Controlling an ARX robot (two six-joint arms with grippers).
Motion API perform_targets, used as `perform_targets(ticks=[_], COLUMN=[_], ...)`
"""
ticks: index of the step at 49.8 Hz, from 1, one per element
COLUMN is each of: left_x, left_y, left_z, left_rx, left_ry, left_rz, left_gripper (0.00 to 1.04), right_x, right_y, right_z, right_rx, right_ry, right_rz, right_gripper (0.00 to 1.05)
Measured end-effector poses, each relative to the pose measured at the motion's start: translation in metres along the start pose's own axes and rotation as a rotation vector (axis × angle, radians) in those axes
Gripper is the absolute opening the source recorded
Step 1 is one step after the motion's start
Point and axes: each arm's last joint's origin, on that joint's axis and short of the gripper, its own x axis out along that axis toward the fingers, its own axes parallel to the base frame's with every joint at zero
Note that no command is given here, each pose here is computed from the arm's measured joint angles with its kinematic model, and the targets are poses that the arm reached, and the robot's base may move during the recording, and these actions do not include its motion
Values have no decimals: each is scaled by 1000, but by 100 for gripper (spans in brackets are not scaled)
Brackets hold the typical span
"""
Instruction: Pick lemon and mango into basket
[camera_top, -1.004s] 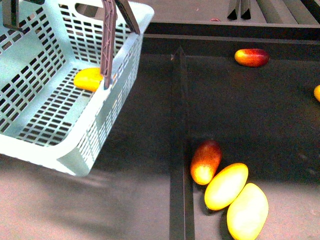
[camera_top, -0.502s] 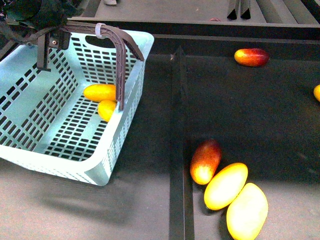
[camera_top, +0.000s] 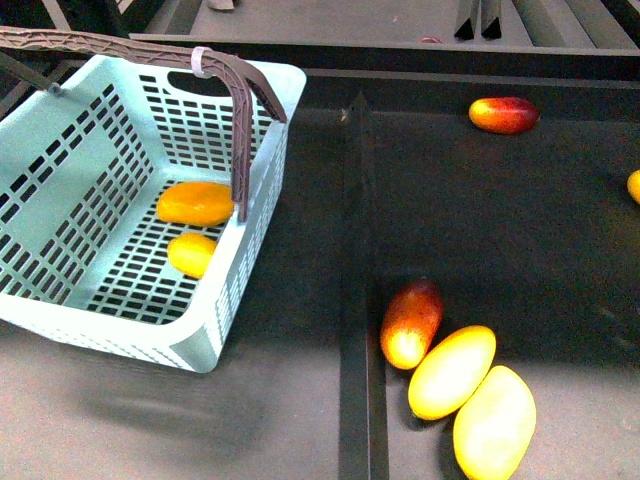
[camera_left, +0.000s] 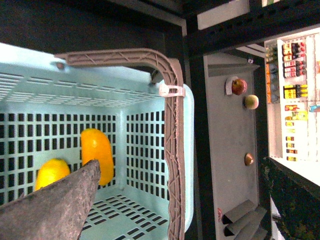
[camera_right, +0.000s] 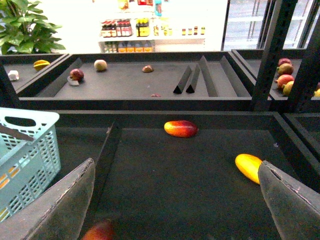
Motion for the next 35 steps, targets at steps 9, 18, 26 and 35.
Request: perform_targets(ticks=[9, 18, 26, 35], left_x=[-26, -45, -58, -71], left_y=[0, 43, 72, 96], left_z=[12, 28, 38, 47], left_rx=[306, 995, 1215, 1256], left_ry=[136, -138, -220, -237], left_rz=[-424, -681, -672, -676], left_gripper=[80, 47, 17, 3], right_x=[0, 0, 0, 0], right_y=[0, 0, 0, 0], right_z=[0, 0, 0, 0], right_rx=[0, 0, 0, 0], right_ry=[0, 0, 0, 0], right_rz=[-2, -2, -2, -2], right_gripper=[96, 96, 96, 96])
